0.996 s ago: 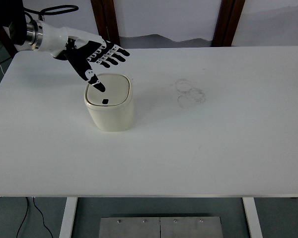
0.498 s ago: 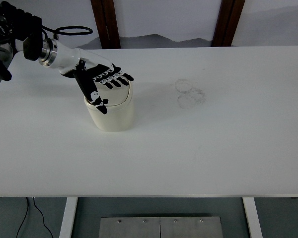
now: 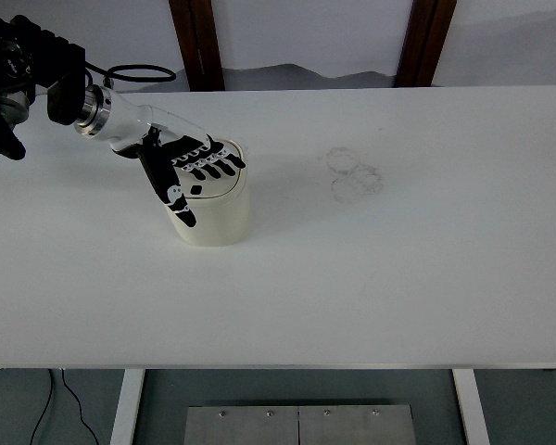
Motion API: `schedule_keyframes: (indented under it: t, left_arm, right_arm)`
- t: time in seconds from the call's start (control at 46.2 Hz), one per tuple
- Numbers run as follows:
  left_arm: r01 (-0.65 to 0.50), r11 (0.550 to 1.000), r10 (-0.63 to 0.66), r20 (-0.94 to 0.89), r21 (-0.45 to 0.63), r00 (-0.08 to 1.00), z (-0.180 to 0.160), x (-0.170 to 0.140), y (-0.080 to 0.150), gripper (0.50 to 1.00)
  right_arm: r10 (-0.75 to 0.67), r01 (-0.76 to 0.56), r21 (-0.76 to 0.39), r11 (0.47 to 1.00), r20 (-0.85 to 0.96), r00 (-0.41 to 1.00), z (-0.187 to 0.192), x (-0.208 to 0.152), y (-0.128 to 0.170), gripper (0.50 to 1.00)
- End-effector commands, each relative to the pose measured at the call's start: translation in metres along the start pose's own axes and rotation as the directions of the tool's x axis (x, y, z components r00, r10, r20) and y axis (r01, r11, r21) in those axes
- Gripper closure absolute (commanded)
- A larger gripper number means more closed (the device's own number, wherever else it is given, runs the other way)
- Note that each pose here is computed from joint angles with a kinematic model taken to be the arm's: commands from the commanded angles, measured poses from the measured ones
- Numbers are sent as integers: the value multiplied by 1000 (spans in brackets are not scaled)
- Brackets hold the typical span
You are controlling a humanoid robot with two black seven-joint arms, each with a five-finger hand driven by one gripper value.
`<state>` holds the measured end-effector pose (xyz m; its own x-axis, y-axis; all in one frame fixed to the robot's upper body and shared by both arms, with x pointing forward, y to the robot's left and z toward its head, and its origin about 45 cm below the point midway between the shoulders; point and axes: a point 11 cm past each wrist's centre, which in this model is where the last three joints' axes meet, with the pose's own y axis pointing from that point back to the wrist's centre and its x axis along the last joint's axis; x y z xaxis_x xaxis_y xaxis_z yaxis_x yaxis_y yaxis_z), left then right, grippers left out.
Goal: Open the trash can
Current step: 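Press the left hand fingers onto the lid's front edge, then lift the left hand upward, flipping the lid open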
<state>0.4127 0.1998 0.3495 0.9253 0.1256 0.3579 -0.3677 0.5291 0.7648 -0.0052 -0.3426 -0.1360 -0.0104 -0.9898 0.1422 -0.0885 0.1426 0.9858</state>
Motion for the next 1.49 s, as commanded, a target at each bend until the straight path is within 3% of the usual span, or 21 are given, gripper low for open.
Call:
schedule_keyframes:
  t: [0.0,0.693,0.953,1.235,1.473]
  left_arm:
    - [5,1000,-5,1,1,1000,0,-1,-1,500]
    - [24,1000,-23,-15,10,1000,-8,-7,-8,500]
    - [-29,999,29,-11,-18,1000,6,10,7,500]
    - [-180,965,137,-219,-190,966,27,56,38,500]
    - [-286,906,121,-458,-312,881,18,79,53,500]
  right_arm:
    - [0,0,0,1000,0,1000,0,0,0,507]
    - [-1,1,0,1000,0,1000,0,0,0,507]
    - [-1,1,0,1000,0,1000,0,0,0,507]
    - [-1,1,0,1000,0,1000,0,0,0,509]
    - [-1,1,0,1000,0,1000,0,0,0,509]
